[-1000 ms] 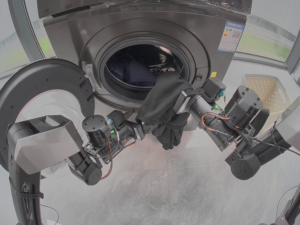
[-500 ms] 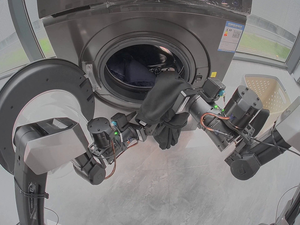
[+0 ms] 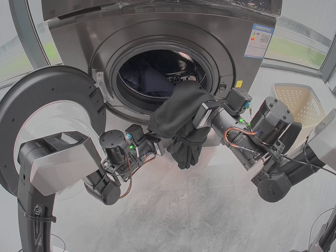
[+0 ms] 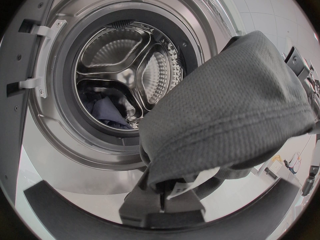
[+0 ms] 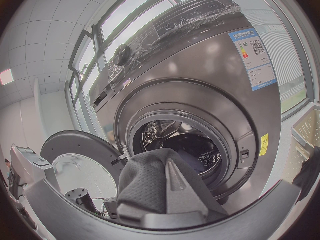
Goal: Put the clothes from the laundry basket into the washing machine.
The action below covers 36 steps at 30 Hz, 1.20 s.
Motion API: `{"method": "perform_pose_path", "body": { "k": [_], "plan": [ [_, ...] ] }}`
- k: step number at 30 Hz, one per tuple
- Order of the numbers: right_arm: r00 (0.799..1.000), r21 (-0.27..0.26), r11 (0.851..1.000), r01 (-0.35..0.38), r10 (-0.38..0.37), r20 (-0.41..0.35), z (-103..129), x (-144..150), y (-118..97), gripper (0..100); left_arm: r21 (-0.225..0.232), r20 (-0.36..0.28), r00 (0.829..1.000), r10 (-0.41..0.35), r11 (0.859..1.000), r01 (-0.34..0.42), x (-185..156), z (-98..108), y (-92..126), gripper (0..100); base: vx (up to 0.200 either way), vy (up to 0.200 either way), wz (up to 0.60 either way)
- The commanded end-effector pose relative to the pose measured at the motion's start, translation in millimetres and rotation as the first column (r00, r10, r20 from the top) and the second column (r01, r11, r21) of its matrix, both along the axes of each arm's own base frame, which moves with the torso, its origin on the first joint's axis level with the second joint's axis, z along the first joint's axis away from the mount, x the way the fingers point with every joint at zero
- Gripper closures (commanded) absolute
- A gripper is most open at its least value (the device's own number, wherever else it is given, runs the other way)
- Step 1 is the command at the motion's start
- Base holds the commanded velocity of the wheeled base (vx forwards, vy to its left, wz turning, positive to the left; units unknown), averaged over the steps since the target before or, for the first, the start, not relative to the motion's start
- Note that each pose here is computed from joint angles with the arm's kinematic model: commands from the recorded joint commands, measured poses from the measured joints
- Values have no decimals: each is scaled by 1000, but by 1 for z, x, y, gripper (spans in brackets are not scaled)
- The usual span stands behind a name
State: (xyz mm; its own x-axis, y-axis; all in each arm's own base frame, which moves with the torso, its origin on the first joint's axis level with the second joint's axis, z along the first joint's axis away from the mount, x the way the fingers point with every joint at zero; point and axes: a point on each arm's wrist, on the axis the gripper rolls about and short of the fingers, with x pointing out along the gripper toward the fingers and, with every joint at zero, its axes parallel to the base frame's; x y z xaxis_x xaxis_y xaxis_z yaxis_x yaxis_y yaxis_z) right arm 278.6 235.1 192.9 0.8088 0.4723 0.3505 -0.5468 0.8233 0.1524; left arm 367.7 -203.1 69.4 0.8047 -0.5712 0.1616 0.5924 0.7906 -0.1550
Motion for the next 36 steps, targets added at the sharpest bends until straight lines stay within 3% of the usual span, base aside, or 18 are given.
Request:
{"method": "perform_pose_path", "body": {
  "k": [1,6,14,21,25,29,36],
  "plan": [
    [1000,-3,1000,0,0,-5,-2,0,0,100,-8,14,1000,5,1000,-5,0,5,2,100,0,0,0],
    [1000,-12,1000,1,-2,-16,-7,2,1,100,-29,44,999,24,999,-23,-8,26,5,100,0,0,0],
    [1000,-25,1000,-5,4,-31,-15,5,7,100,-14,31,999,7,1000,-6,-37,41,9,100,0,0,0],
    [998,-37,999,-27,25,-52,-24,2,14,100,19,62,997,-50,999,49,-95,73,19,100,0,0,0],
    [996,-37,998,-53,50,-76,-34,-2,21,100,31,48,996,-69,997,68,-116,77,29,100,0,0,0],
    [992,-51,996,-79,74,-107,-47,-6,31,100,22,53,997,-56,998,55,-121,82,37,100,0,0,0],
    [991,-53,996,-70,63,-117,-50,-8,33,100,9,79,997,-15,1000,14,-110,88,44,100,0,0,0]
  ]
}}
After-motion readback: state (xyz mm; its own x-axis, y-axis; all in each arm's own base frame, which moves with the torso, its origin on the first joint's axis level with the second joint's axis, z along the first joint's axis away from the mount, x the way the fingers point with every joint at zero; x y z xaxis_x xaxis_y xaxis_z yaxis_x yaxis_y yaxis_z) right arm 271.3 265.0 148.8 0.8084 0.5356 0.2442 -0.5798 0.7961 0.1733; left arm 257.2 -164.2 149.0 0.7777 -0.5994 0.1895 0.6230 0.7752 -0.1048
